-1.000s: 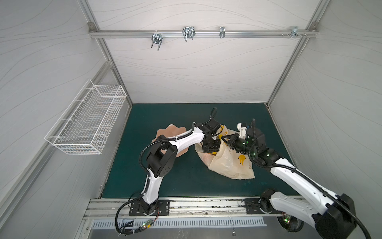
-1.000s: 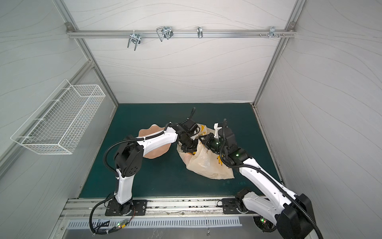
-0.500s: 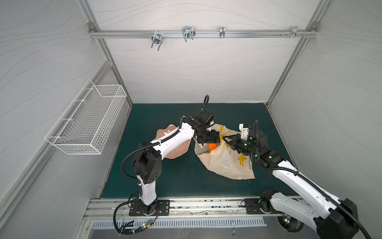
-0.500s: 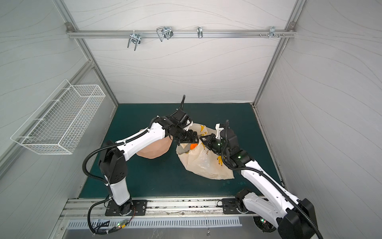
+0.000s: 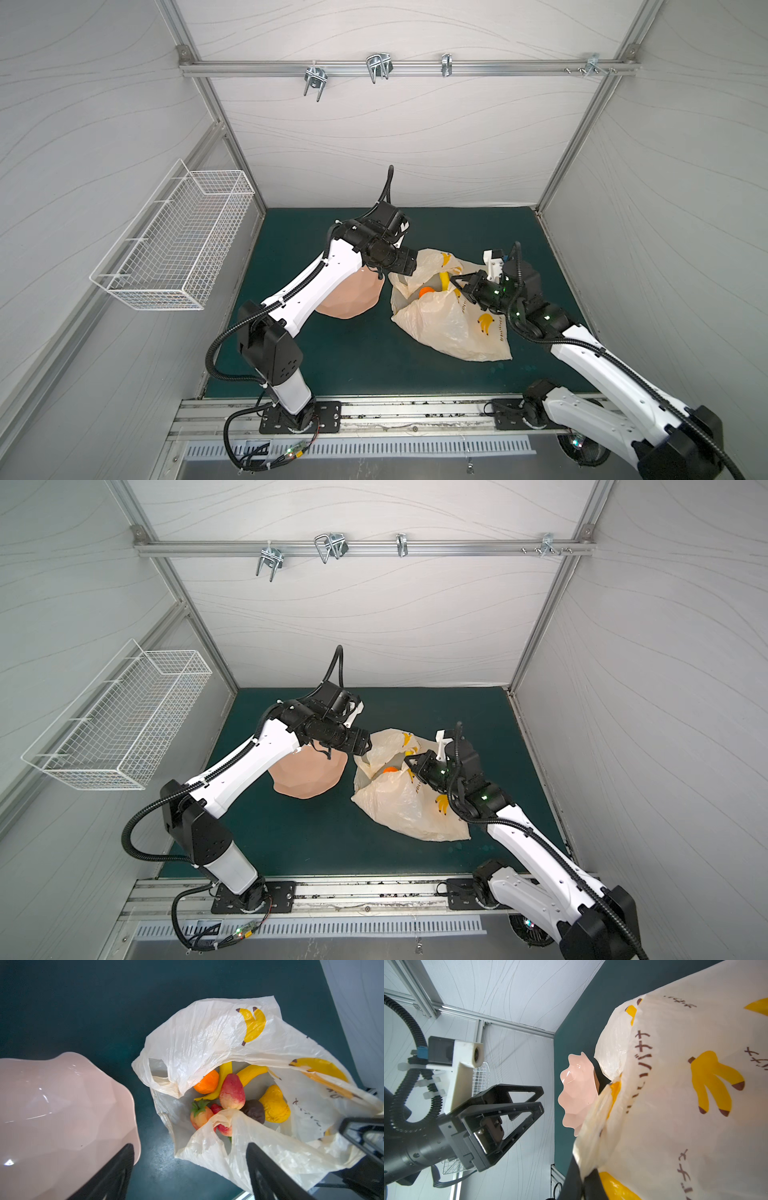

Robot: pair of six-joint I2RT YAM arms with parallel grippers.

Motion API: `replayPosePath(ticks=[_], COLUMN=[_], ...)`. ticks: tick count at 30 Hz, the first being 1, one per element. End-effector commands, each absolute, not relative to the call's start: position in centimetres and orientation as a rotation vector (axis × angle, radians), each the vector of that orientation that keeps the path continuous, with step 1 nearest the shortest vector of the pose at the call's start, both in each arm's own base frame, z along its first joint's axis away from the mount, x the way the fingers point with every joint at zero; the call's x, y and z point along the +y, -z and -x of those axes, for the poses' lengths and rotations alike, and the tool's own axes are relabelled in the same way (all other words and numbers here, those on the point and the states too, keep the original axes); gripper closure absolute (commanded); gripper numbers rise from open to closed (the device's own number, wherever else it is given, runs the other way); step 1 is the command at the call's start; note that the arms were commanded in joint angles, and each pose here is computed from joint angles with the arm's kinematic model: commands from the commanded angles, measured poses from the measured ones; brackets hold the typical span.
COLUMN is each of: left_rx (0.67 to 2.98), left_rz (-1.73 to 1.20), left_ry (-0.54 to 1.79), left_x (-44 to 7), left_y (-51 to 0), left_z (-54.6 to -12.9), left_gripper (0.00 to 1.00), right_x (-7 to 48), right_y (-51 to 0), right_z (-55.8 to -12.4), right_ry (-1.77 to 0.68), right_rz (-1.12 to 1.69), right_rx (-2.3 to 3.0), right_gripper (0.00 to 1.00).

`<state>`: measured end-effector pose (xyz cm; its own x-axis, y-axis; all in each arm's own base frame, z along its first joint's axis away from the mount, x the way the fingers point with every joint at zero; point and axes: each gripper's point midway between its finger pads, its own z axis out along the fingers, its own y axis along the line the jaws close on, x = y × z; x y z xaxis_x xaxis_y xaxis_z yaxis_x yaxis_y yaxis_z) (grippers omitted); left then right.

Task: Place the fruits into the plastic bag
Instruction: 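Withdraw the left gripper upward out of the bag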

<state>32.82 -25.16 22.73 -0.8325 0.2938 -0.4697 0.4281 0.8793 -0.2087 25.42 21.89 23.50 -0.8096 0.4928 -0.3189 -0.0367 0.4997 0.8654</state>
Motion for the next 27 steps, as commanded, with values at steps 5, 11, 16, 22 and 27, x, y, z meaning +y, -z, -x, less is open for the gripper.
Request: replayPosePath(ticks=[5, 11, 16, 22, 27], left_rx=[2.562, 2.653, 2.708, 2.75, 2.781], left_rz=[-0.767, -0.751, -0.676, -0.672, -0.677], left_ry=[0.307, 0.36, 0.405, 0.405, 0.407], left_x=[-24.9, -26.3, -27.1, -28.4, -29.8], left_y=[-21.0, -18.1, -15.3, -12.4, -10.2], left_z=[-33.9, -34.3, -34.6, -34.3, -33.7], left_gripper=[0.17, 0.23, 0.23, 0.24, 0.24], right_x=[20.8, 20.1, 19.9, 19.7, 19.6], right_y=[-23.4, -22.9, -22.8, -22.5, -22.6], right_z=[-24.2, -23.6, -23.5, -23.1, -23.1], right_ry=[-1.26, -1.242, -1.242, -1.235, -1.231], right_rz=[-0.356, -0.374, -0.38, -0.391, -0.394], right_rx=[2.232, 2.243, 2.252, 2.264, 2.264], right_gripper=[1.0, 1.0, 1.0, 1.0, 1.0])
